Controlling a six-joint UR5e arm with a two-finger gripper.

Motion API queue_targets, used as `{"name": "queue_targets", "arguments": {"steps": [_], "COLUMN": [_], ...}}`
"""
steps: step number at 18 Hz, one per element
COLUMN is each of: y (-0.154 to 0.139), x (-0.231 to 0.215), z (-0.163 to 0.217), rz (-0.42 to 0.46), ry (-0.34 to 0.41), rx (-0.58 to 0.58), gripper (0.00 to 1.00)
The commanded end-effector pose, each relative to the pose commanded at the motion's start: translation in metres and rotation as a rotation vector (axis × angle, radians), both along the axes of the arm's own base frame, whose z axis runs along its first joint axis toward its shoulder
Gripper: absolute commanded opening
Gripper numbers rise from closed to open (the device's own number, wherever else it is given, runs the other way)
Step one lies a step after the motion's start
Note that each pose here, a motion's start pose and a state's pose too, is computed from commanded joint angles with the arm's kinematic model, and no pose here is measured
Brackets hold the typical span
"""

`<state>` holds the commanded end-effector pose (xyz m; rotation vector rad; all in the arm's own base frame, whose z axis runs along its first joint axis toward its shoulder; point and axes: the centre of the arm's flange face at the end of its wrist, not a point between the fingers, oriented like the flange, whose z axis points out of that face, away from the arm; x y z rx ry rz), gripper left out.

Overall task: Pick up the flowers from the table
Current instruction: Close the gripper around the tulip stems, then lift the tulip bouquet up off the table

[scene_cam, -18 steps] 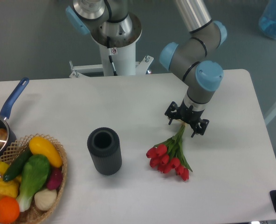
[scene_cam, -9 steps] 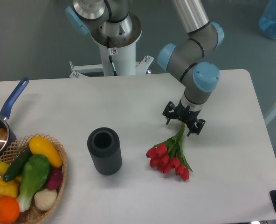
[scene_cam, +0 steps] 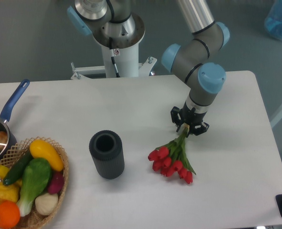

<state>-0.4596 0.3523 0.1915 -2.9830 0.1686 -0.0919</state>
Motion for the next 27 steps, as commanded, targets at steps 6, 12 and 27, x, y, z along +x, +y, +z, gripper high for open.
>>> {"name": "queue_targets", "arguments": {"steps": [6,12,27], "y": [0.005,0.018,0.005], "x": [-0.009,-0.043,-0.089], "z": [0.012,0.065,0.246], "rz": [0.03,0.066,0.244], "ry": [0.02,0.119,0.194], "rx": [0.009,0.064,0.553], "gripper": [0.07,0.07,0.07]}}
